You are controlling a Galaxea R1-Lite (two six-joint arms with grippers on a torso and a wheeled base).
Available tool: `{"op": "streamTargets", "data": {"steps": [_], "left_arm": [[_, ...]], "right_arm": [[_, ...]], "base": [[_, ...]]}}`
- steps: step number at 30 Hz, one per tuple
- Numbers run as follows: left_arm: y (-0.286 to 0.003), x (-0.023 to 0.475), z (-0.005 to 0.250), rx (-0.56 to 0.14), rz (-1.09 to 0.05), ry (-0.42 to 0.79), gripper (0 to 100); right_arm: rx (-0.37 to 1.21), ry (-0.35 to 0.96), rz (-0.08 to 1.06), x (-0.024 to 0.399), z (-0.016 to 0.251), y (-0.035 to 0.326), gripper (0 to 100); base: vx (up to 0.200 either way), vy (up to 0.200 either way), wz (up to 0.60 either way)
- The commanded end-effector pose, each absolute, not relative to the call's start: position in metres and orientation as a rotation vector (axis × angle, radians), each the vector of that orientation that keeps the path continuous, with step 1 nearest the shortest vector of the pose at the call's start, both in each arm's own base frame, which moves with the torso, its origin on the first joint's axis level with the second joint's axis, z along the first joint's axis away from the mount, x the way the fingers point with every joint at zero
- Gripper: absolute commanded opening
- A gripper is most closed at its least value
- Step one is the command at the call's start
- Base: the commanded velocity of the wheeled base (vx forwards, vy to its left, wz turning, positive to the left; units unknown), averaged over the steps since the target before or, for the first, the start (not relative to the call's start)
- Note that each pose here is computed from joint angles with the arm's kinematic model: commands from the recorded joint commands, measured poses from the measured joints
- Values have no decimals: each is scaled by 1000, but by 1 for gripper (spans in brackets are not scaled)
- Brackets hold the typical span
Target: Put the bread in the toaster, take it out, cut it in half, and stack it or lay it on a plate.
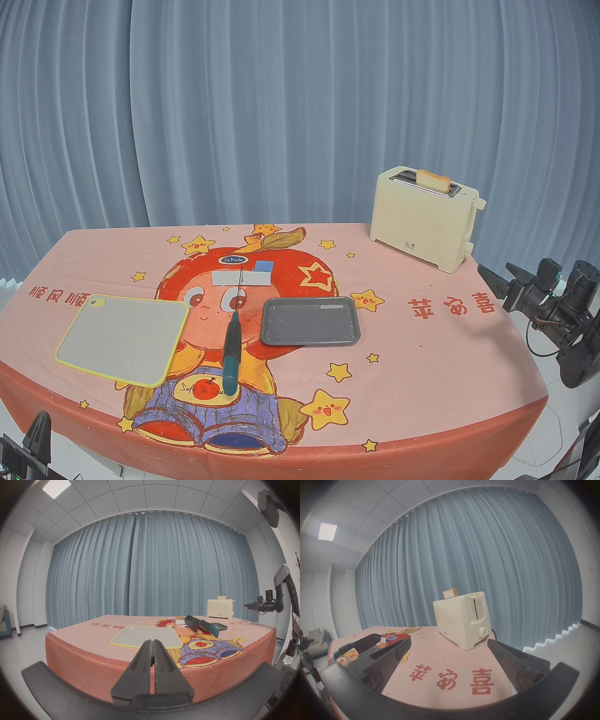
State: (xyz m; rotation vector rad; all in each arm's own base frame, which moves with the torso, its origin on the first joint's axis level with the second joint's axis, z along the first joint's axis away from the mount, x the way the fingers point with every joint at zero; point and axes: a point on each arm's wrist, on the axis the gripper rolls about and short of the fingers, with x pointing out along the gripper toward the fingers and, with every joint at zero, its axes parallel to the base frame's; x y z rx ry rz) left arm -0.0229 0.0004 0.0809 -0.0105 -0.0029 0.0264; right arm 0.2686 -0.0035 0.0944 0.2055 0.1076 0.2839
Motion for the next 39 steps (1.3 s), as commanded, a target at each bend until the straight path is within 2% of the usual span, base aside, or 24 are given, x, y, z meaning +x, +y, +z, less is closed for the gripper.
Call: {"op": "streamTargets", "data": {"steps": [1,8,15,24,30,35,39], "left_arm": [[0,-22,76,-11,28,9,0],[0,-22,76,-11,26,4,0],[0,-22,77,-11,26,-2,0],[0,-22,76,-11,26,4,0],[0,-22,76,-11,26,4,0],[0,-22,76,-11,26,4,0],[0,-22,76,-11,26,4,0]], "right_arm": [[255,78,272,253,106,-6,100],[335,-7,303,237,133,0,100],[373,-16,303,215,139,0,100],[401,-123,285,230,160,-9,100],[397,-173,279,225,172,-14,100],[359,-220,390,228,188,-10,100],[328,-192,392,238,191,-10,100]], "base": [[0,0,0],[0,0,0],[0,0,0],[0,0,0],[0,0,0],[0,0,0],[0,0,0]]}}
